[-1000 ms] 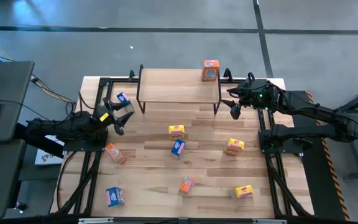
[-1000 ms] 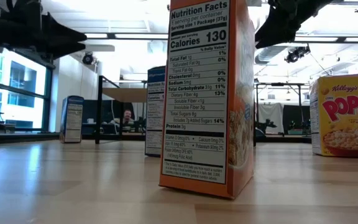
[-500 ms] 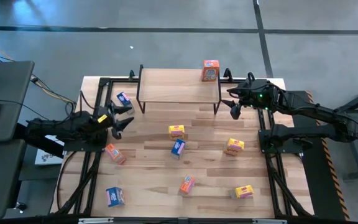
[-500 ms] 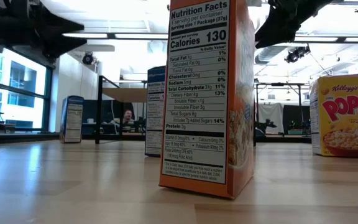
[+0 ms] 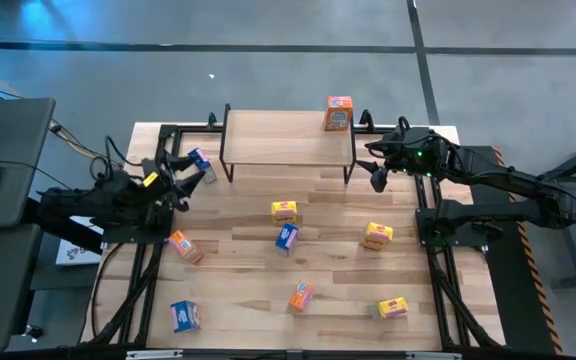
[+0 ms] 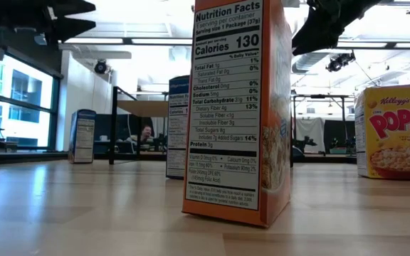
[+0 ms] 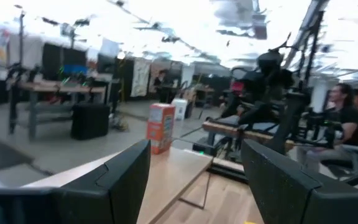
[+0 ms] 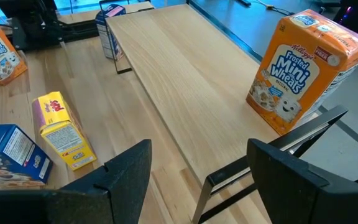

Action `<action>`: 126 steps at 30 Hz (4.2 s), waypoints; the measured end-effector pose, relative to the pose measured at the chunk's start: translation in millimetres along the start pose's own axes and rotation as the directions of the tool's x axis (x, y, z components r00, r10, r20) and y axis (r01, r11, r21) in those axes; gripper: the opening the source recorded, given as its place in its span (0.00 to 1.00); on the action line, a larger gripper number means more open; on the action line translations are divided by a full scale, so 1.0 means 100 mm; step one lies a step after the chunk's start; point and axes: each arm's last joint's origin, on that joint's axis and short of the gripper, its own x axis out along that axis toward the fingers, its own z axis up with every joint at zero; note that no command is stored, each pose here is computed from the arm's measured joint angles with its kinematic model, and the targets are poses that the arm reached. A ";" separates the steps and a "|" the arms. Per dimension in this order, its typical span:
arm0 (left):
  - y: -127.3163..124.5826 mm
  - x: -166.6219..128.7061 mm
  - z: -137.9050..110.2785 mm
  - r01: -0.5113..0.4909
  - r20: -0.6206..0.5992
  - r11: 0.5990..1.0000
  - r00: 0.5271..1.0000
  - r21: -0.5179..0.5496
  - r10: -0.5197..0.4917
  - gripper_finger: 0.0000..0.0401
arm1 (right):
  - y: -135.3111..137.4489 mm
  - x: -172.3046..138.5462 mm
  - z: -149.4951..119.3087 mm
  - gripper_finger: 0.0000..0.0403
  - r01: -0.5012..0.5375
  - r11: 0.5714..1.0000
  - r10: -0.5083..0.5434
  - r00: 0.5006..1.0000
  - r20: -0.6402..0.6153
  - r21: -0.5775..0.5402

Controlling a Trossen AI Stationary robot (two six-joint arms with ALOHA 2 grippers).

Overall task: Stack cereal on shelf
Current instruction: Put the top left yellow cereal box on the shelf

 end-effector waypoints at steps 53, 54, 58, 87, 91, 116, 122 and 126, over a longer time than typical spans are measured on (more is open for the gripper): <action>-0.87 1.46 -0.19 0.204 -0.625 0.961 0.779 0.188 -0.043 0.60 | 0.00 0.00 0.01 0.64 0.010 1.000 -0.009 1.000 0.010 -0.017; -0.88 1.47 -0.22 0.205 -0.632 0.960 0.774 0.191 -0.040 0.60 | 0.00 0.00 0.01 0.64 0.010 1.000 -0.009 1.000 0.010 -0.017; -0.91 1.53 -0.34 0.209 -0.650 0.958 0.759 0.198 -0.031 0.60 | 0.00 0.00 0.01 0.64 0.010 1.000 -0.009 1.000 0.010 -0.017; -0.99 1.68 -0.95 0.230 -0.773 0.957 0.635 0.176 -0.010 0.60 | 0.00 0.00 0.01 0.64 0.010 1.000 -0.010 1.000 0.007 -0.017; -1.00 1.70 -0.98 0.233 -0.774 0.957 0.633 0.172 -0.015 0.60 | 0.00 0.00 0.01 0.64 0.010 1.000 -0.010 1.000 0.006 -0.017; -0.92 1.76 -0.95 0.244 -0.772 0.963 0.632 0.111 -0.071 0.60 | 0.00 0.00 0.01 0.64 0.010 1.000 -0.010 1.000 0.006 -0.017; -0.93 1.75 -0.95 0.258 -0.774 0.962 0.626 0.094 -0.092 0.60 | 0.00 0.00 0.01 0.64 0.010 1.000 -0.010 1.000 0.006 -0.017; -0.93 1.76 -0.95 0.266 -0.773 0.960 0.625 0.084 -0.105 0.60 | 0.00 0.00 0.01 0.64 0.010 1.000 -0.010 1.000 0.006 -0.017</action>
